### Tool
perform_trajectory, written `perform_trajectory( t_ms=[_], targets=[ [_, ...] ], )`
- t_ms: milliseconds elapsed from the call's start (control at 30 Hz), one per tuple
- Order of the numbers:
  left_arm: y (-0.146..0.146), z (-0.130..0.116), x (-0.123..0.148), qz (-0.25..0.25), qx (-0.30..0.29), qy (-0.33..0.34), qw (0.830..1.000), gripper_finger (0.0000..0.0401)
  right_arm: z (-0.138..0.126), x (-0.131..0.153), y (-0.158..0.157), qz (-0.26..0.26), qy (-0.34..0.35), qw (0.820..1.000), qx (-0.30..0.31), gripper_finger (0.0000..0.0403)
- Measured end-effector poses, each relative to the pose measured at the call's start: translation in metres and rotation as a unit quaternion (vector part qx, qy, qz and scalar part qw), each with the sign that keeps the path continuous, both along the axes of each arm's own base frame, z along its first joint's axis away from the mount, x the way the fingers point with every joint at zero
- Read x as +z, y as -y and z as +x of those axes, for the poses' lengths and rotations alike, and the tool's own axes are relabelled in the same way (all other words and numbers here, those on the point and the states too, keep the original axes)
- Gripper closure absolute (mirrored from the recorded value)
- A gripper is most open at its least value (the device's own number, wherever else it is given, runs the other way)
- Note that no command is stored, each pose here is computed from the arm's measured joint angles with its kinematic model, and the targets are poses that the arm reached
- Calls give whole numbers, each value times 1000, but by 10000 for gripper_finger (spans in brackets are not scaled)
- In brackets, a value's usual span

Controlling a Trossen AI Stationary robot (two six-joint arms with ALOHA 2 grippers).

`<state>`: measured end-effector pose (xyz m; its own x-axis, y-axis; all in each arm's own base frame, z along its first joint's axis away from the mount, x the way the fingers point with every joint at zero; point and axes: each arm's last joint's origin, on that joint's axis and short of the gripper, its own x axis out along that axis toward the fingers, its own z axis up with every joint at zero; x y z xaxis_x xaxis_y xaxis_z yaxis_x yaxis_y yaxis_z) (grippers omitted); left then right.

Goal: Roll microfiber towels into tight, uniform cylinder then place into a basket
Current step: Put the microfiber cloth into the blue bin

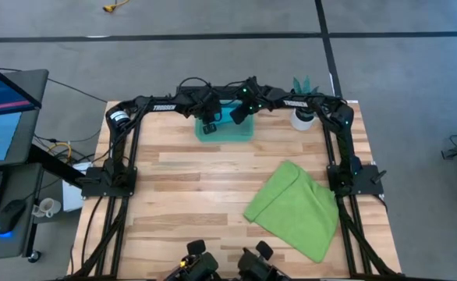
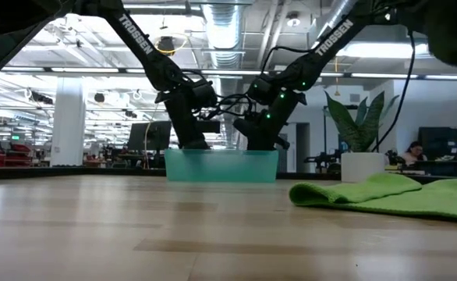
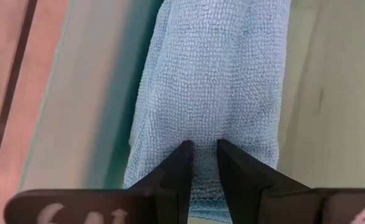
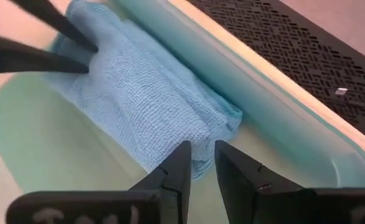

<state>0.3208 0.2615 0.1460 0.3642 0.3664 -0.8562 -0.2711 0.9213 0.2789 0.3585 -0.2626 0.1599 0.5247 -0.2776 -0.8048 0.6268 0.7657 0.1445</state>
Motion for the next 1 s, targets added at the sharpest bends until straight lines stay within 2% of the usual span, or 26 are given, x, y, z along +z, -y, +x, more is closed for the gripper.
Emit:
perform_trajectory(
  t_ms=[233, 333, 433, 500, 800, 1000],
  targets=[
    [-1, 1, 2, 3, -2, 8, 1000, 330, 5, 23, -8, -16, 45, 998, 48, 308],
    [0, 1, 2, 3, -2, 8, 1000, 330, 8, 24, -12, -12, 50, 997, 64, 308],
    [0, 1, 2, 2, -1, 7, 1000, 330, 14, 12, -14, -8, 46, 996, 80, 308],
    [0, 1, 1, 2, -1, 7, 1000, 330, 10, 4, -15, 12, 22, 997, 73, 308],
    [0, 1, 2, 1, 0, 8, 1000, 330, 2, -7, -1, 17, 4, 1000, 25, 308],
    [-1, 2, 4, -3, -2, 12, 1000, 330, 0, -6, 1, 19, 3, 1000, 21, 308]
  ],
)
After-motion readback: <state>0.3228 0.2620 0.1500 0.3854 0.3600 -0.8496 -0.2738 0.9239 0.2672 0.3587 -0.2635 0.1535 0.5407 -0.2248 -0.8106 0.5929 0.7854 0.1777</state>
